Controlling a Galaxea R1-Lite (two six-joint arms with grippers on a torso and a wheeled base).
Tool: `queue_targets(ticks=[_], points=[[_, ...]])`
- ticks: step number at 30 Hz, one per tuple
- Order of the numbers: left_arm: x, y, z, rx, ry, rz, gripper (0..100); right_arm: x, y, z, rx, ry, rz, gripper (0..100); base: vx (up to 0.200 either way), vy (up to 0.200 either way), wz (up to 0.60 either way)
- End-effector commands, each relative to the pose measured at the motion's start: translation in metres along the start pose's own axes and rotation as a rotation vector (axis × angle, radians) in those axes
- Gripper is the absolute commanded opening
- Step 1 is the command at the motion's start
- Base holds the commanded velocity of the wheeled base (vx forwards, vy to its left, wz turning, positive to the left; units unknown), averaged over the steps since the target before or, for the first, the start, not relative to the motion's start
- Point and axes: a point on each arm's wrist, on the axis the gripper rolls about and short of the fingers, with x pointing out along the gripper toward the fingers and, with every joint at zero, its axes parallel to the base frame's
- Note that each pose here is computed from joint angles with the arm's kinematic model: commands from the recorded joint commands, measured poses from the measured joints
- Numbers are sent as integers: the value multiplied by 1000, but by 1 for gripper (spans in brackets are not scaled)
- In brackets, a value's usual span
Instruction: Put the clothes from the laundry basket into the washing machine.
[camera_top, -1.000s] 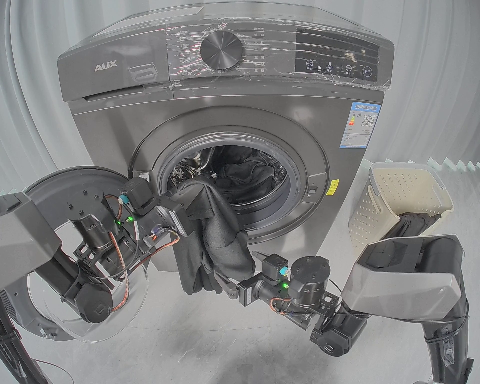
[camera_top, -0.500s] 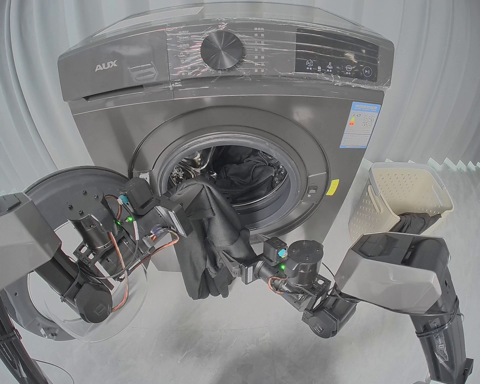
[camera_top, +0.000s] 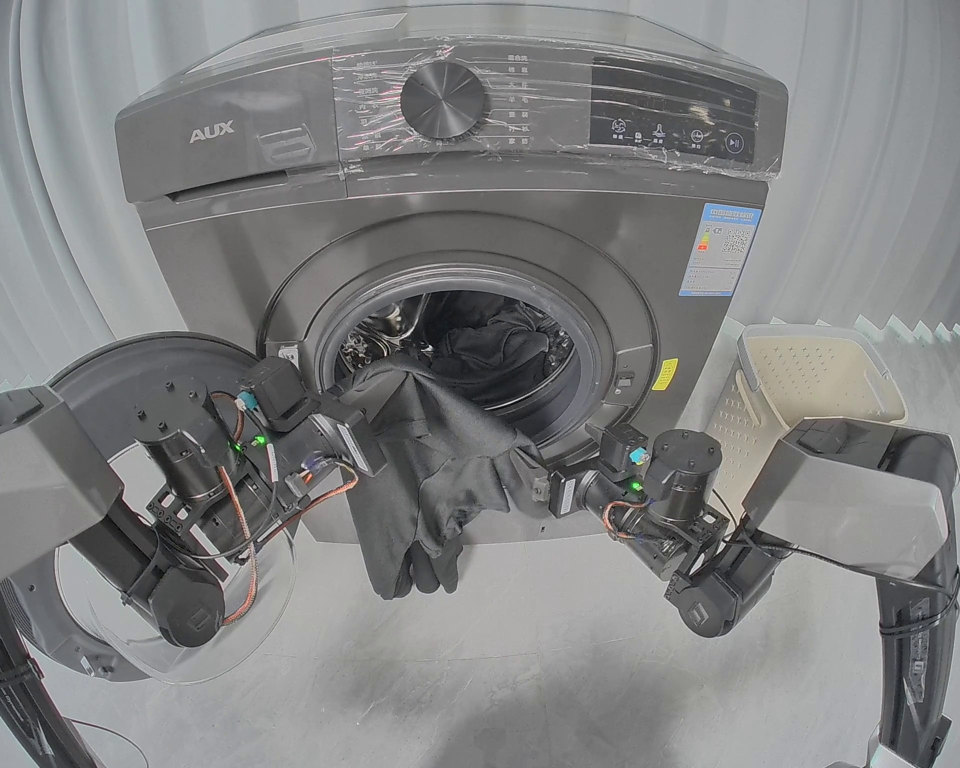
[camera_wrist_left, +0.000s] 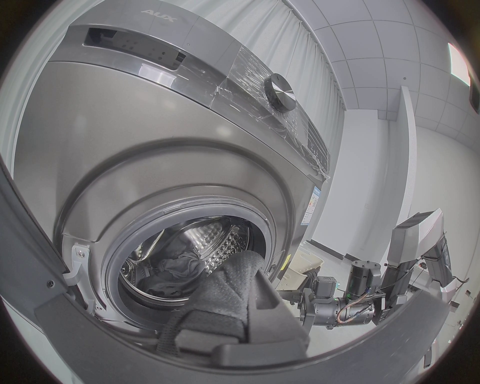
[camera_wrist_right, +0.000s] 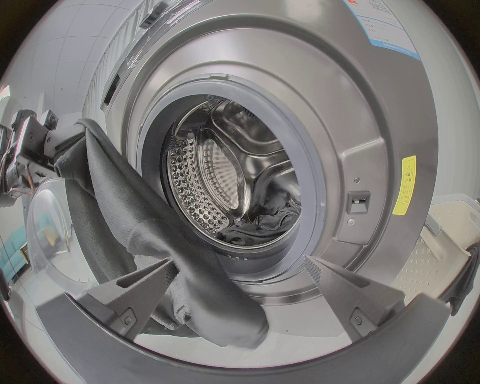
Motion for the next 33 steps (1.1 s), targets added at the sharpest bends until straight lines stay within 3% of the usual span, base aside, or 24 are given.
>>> queue_targets(ticks=[1,10,15,18,33], points=[[0,0,-1,-1,1,0,0,-1,-5,4,2,-8,-11,100,0,0,0],[0,0,-2,-2,4,-1,0,-1,-8,-1,10,4,-19,100,0,0,0],[0,-1,-1,-1,1,-2,0,0,-2,-15,10,38,-4,100,0,0,0],[0,-1,0,-1,1,-2,0,0,10,-25,11,46,25,100,0,0,0],[0,-1,0,-1,0,-2,0,-11,30,-41,10,100,86,100,0,0,0]])
